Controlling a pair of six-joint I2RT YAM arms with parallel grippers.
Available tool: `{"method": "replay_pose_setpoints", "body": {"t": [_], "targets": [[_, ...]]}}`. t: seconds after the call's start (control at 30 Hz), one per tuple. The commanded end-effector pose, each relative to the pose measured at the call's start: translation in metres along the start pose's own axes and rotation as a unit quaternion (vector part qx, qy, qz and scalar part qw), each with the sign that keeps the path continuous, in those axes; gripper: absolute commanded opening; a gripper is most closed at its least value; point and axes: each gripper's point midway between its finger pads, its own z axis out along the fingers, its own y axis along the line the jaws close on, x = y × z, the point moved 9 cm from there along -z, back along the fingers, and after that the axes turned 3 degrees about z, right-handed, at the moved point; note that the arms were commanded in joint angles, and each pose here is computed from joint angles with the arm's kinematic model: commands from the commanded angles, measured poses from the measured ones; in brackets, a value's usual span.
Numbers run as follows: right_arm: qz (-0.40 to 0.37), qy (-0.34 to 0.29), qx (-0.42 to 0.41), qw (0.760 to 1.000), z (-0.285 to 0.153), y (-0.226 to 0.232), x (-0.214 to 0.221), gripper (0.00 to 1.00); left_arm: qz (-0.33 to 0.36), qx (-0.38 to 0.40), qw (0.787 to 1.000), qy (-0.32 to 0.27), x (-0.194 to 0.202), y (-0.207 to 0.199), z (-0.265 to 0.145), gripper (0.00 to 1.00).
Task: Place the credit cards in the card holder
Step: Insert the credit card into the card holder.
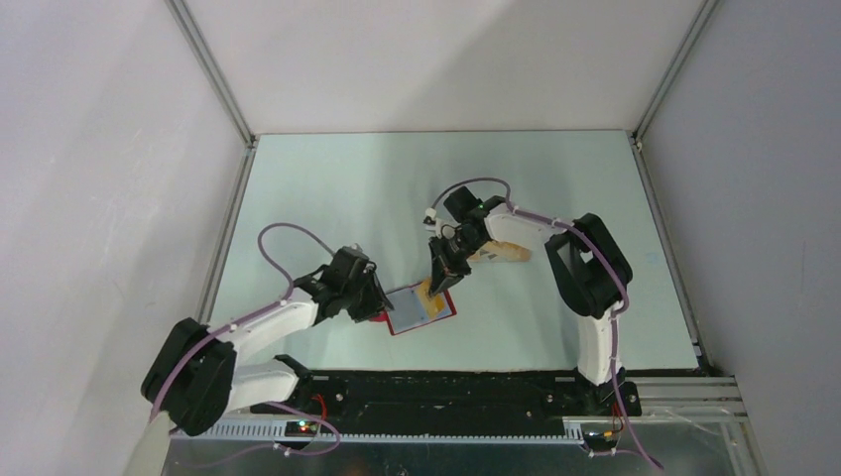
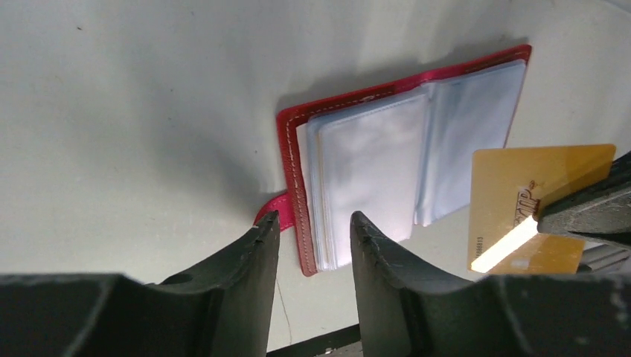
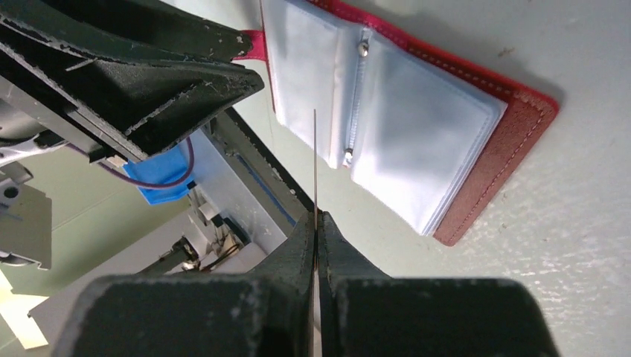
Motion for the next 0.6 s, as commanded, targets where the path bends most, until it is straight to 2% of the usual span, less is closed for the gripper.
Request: {"method": "replay_pose_setpoints", "body": {"t": [0.0,0.23,0.57], "targets": [[-0.004,0.022,0.028,0.999,0.006,-0.001,-0.006,0.00,0.019,-0.032,0.999,0.003,-0.007,-0.001,0.001,0.44],[0.008,0.046,0.039,0.998,0.025,-0.016,-0.014,0.00,0.023,-0.043,0.998,0.027,-0.007,-0.001,0.009,0.32],[-0.037,0.067,-0.014,0.997,0.037,-0.004,-0.006,0.00,0.028,-0.044,0.998,0.044,-0.007,-0.003,0.014,0.22]]}}
